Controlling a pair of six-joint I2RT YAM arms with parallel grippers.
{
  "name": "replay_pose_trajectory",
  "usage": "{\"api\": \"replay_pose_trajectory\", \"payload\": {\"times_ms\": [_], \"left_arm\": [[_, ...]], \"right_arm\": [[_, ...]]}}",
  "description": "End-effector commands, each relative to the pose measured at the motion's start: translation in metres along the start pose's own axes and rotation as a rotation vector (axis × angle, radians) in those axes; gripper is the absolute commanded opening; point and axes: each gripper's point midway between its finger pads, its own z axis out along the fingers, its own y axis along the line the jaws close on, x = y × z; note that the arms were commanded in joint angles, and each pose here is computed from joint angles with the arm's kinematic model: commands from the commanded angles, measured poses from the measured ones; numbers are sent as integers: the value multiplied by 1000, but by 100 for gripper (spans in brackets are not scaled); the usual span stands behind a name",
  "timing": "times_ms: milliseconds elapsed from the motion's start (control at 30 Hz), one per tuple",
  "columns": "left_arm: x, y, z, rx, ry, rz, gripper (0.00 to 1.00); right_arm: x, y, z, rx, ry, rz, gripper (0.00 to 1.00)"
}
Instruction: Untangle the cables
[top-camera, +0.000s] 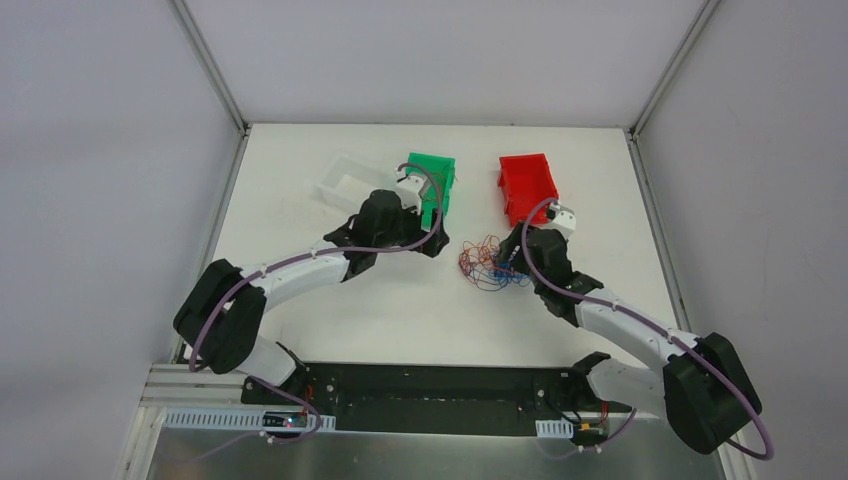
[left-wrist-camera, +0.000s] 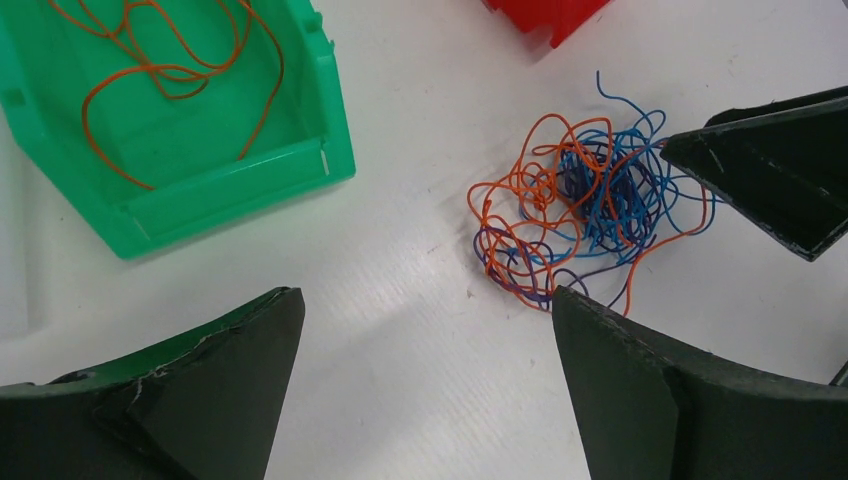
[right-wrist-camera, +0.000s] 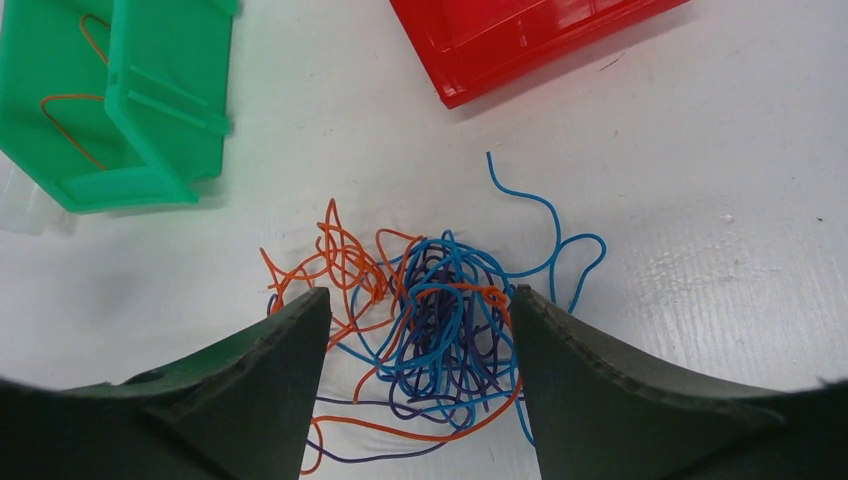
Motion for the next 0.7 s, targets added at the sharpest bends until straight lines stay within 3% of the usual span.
{"api": "replay_pose_trajectory", "payload": {"times_ms": [0,200,333,533,667], "left_arm": [[-10,-13,19,88,-105,47,99],[0,-16,23,93,-105,41,98],[9,-13,21,81,-109,42,98],[4,-9,18,52,-126,37,97],[8,-9,18,49,-121,11,97]], "right_arm": [[-27,3,5,42,-85,65,69],[-27,-30,17,214,-98,150,66],[-13,-40,29,209,-6,249,64],[15,10,41,-37,156,303,64],[41,49,43,-149,273,252,64]]}}
